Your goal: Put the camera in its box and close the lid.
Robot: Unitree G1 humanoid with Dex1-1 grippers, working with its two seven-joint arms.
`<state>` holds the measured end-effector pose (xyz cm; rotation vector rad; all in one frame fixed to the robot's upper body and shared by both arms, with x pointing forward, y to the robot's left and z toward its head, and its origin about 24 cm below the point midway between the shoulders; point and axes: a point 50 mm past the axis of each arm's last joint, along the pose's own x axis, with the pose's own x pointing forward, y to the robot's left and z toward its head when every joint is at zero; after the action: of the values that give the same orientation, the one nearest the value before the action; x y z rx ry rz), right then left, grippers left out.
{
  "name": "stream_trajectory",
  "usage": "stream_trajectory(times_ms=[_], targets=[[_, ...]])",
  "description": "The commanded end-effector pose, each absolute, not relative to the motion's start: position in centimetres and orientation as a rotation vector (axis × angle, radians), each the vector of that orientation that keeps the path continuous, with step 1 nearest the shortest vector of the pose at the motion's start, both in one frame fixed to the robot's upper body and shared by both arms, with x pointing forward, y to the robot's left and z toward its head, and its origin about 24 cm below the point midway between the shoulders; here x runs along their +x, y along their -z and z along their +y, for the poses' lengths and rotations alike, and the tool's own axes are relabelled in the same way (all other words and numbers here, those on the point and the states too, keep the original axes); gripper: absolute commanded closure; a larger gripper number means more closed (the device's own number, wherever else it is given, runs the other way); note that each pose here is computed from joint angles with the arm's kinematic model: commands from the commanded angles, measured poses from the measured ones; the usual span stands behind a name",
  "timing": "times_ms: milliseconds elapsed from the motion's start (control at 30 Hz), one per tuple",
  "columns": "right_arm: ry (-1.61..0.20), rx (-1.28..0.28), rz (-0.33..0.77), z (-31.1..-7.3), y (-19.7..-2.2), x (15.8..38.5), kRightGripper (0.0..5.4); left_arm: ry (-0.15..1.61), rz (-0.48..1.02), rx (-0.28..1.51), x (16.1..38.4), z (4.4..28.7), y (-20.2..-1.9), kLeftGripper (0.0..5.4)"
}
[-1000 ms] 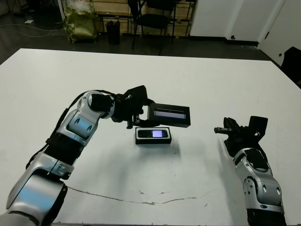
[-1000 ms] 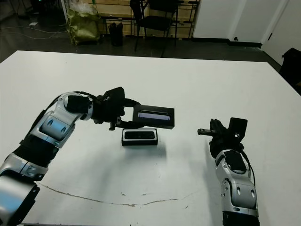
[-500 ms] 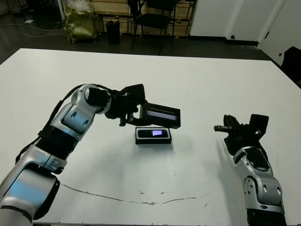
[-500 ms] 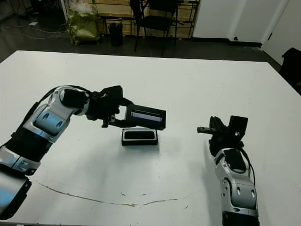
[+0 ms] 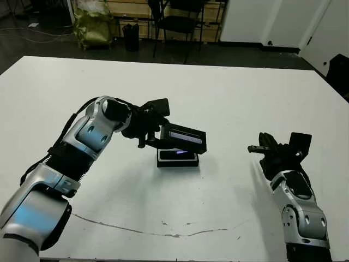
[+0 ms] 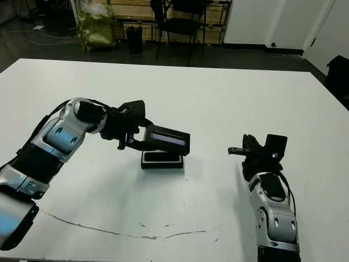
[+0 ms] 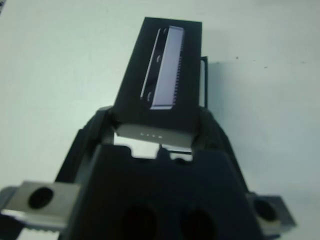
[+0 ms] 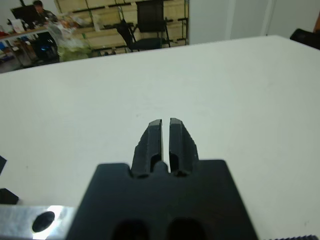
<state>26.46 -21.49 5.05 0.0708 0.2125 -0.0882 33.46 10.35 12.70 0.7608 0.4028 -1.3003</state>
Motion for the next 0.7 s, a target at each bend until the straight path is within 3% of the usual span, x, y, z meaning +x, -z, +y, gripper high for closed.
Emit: stream_trajectory(times_ms=[33, 700], targets=[[0.109, 0.076, 0.242, -21.81, -4.58, 26.40, 5.40, 1.296, 0.430, 0.781, 33.44, 10.20, -12.81, 2.97], [0.087, 0.068, 0.218, -21.65, -4.64, 26.27, 5.40, 1.253, 0.525, 0.772, 32.79, 9.97, -12.50, 2.97]])
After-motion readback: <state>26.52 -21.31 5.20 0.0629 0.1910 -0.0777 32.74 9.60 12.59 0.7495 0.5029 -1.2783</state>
